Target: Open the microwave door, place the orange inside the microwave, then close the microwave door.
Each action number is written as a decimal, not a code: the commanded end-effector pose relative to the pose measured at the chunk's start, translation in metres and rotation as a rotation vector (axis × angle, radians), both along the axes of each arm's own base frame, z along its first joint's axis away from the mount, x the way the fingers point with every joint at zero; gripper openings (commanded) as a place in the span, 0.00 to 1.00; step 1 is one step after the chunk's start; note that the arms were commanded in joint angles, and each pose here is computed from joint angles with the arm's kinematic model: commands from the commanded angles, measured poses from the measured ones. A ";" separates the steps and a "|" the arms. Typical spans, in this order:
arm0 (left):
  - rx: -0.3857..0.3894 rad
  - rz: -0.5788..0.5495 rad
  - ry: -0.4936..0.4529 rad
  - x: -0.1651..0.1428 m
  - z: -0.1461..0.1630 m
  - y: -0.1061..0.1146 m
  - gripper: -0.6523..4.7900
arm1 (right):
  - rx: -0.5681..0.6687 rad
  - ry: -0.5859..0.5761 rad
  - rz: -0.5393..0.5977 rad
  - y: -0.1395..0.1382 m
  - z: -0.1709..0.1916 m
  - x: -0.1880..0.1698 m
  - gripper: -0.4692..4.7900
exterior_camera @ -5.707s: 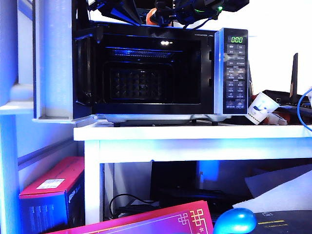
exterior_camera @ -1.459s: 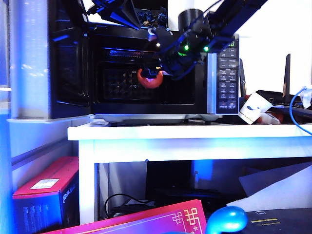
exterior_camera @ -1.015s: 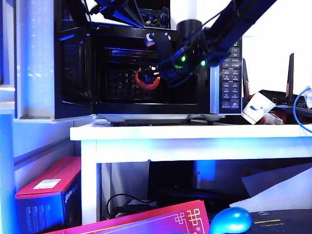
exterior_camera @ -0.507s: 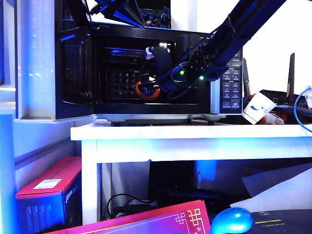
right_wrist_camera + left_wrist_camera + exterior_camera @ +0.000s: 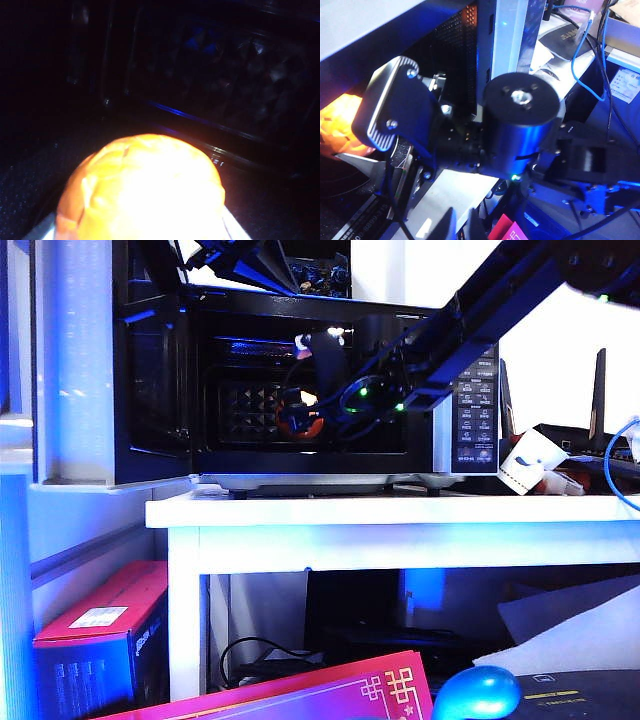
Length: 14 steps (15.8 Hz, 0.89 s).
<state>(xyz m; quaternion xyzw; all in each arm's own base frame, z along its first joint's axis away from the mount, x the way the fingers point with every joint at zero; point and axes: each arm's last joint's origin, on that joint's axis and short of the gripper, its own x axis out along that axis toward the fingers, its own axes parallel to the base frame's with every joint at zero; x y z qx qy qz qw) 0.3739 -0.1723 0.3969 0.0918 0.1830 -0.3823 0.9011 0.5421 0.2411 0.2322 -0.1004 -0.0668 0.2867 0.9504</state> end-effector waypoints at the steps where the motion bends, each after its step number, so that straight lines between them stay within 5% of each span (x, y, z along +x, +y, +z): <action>1: 0.009 0.048 -0.001 0.001 0.002 0.006 0.21 | 0.012 -0.013 -0.003 0.001 -0.003 0.002 0.61; 3: 0.010 0.048 0.000 0.001 0.002 0.006 0.21 | 0.010 -0.008 -0.005 0.001 -0.009 0.003 0.61; 4: 0.010 0.048 0.000 0.001 0.002 0.006 0.21 | 0.007 -0.011 0.033 0.002 -0.009 0.002 0.88; 5: 0.010 0.048 0.000 0.001 0.002 0.006 0.21 | 0.007 -0.013 0.043 0.002 -0.007 0.002 1.00; 14: 0.016 0.048 0.015 0.000 0.000 0.006 0.21 | -0.090 0.090 0.038 -0.004 0.032 -0.012 1.00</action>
